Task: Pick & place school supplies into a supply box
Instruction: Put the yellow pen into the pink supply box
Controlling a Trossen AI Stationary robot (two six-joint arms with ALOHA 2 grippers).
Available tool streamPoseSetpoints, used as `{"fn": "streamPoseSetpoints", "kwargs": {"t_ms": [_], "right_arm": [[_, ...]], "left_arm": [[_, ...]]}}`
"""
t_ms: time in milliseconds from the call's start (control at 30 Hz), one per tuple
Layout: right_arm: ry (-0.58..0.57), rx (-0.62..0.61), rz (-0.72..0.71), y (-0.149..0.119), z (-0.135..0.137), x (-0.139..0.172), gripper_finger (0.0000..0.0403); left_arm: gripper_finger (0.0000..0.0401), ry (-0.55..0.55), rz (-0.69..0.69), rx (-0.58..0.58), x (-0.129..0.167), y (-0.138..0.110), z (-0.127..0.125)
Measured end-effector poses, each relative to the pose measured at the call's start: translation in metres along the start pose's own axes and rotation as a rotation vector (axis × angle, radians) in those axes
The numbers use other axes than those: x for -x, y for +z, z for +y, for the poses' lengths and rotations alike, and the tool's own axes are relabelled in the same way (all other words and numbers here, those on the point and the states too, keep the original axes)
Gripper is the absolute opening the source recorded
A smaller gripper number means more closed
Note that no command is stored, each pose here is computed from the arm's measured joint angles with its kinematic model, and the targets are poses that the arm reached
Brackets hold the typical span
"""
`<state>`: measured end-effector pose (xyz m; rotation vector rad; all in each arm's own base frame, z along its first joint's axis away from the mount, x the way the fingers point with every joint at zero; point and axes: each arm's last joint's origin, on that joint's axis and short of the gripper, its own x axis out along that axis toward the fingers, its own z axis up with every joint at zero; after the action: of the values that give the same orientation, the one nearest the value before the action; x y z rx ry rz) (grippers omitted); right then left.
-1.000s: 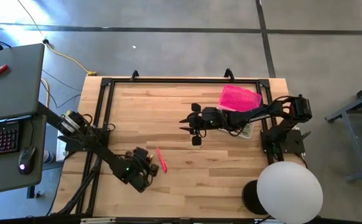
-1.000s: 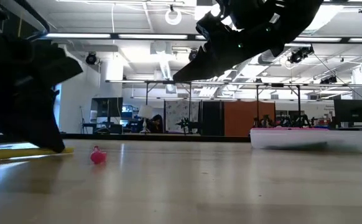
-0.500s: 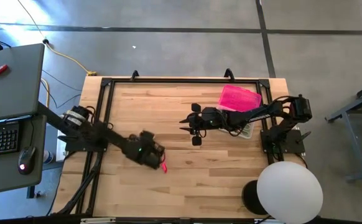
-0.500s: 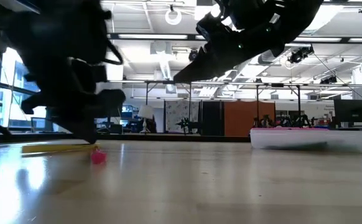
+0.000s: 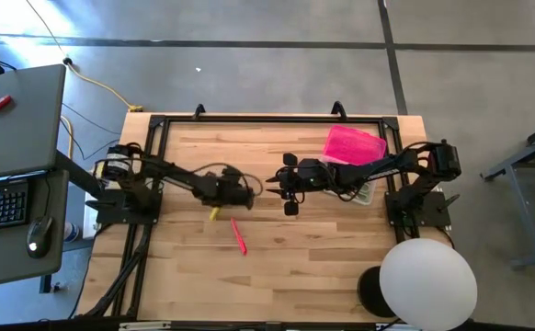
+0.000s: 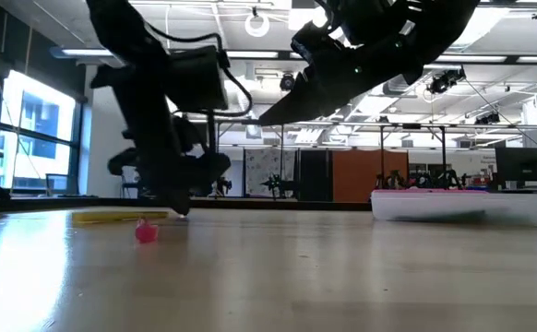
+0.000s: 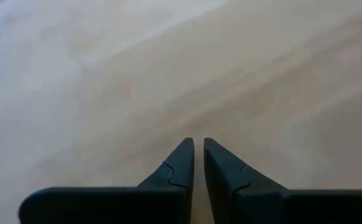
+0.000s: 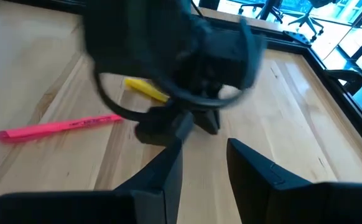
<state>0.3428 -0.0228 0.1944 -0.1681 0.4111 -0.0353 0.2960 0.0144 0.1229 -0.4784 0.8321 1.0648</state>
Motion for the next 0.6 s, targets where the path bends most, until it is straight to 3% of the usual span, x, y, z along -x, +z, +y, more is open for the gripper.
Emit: {"fn": "streamPoseSetpoints", "kwargs": {"t_ms": [133,333,600], "right_arm": [[0.004,0.000,0.021,-0.002,0.000,0.000,0.0103],[0.007,0.000,0.040,-0.004,0.001,0.000,0.0103],[0.009,-0.004,0.052,-0.005,0.001,0.000,0.0103]], "left_arm": [[0.0087,-0.033,-0.011,-0.046,-0.002,0.013,0.003],[0.0118,-0.081,-0.055,-0.126,0.025,0.030,0.002],[0.0121,-0.052,-0.182,-0.101,0.082,0.013,0.012]]}}
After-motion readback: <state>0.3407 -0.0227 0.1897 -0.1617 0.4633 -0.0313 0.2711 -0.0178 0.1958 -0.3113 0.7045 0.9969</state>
